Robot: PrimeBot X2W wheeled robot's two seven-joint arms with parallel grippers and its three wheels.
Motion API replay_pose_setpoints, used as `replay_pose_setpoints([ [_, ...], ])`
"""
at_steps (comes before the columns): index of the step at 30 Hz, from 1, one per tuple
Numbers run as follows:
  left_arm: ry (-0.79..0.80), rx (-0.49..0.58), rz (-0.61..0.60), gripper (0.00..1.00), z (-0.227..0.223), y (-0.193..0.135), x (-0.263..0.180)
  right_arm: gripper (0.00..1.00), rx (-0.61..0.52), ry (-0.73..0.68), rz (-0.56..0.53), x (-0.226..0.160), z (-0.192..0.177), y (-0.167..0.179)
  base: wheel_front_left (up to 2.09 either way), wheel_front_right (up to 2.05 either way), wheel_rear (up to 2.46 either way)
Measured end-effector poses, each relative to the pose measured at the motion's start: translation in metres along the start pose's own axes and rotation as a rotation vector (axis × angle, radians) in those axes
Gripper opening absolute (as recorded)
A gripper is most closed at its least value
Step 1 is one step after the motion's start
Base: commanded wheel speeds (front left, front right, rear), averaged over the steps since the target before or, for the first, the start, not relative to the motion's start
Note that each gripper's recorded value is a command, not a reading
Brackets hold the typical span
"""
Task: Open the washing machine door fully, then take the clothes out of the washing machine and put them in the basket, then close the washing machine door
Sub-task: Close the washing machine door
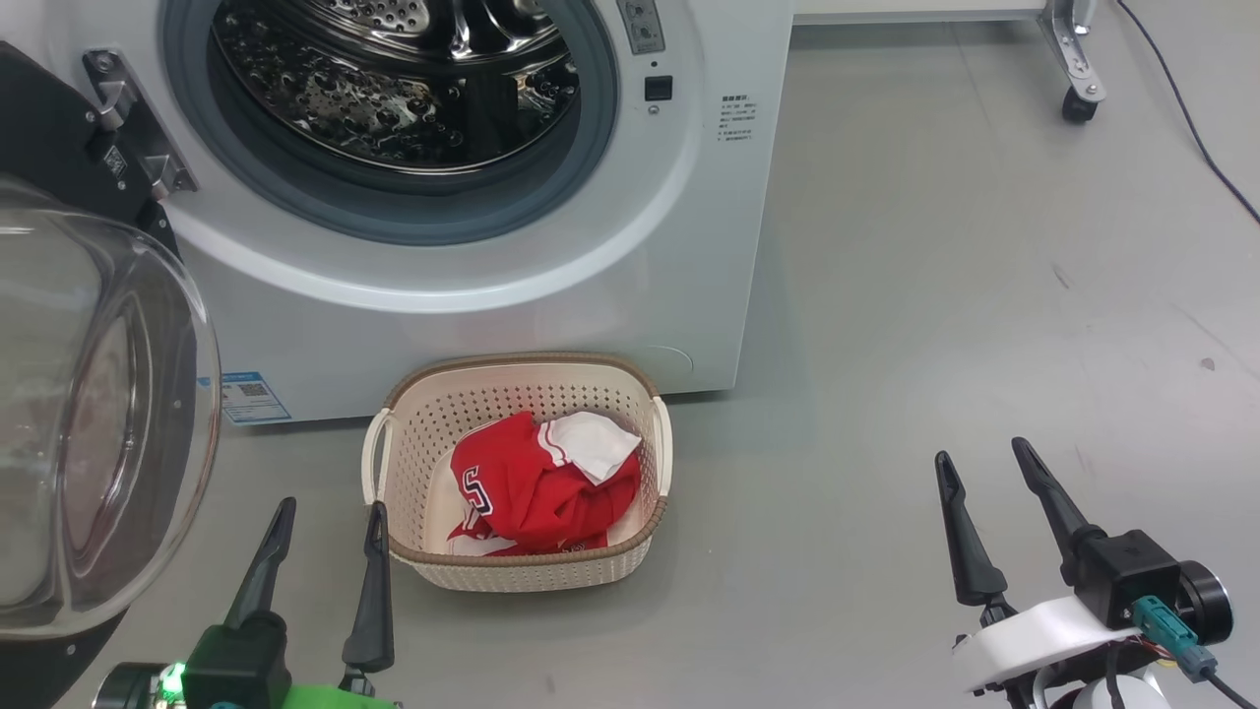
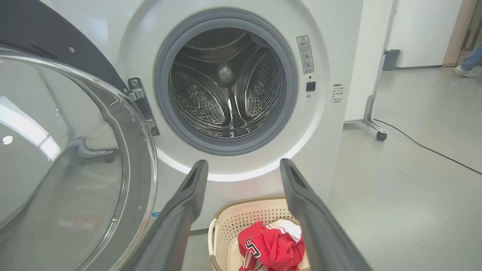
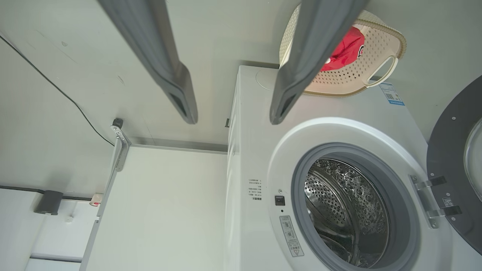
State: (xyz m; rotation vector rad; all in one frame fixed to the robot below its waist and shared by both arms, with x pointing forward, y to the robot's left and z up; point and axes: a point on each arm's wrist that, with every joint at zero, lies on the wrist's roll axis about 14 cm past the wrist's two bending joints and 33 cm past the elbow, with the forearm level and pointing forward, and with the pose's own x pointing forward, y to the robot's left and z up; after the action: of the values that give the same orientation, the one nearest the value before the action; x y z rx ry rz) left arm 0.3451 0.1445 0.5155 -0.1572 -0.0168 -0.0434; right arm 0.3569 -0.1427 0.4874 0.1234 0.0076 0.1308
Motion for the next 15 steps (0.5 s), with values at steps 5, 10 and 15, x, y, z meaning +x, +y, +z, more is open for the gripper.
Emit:
replay_pose_setpoints([
  [5, -0.006, 0.004, 0.031, 1.00, 0.002, 0.009, -0.006, 1.00, -0.008, 0.000, 0.022, 0.005, 0.000, 0.006, 0.00, 0.00, 0.00],
  [10, -0.010, 0.010, 0.067, 1.00, 0.004, 0.019, -0.013, 1.00, -0.010, 0.005, 0.060, 0.009, -0.002, 0.015, 0.00, 0.00, 0.00],
  [15, -0.018, 0.021, 0.135, 1.00, 0.007, 0.037, -0.024, 1.00, -0.007, 0.015, 0.123, 0.016, -0.005, 0.035, 0.00, 0.00, 0.00],
])
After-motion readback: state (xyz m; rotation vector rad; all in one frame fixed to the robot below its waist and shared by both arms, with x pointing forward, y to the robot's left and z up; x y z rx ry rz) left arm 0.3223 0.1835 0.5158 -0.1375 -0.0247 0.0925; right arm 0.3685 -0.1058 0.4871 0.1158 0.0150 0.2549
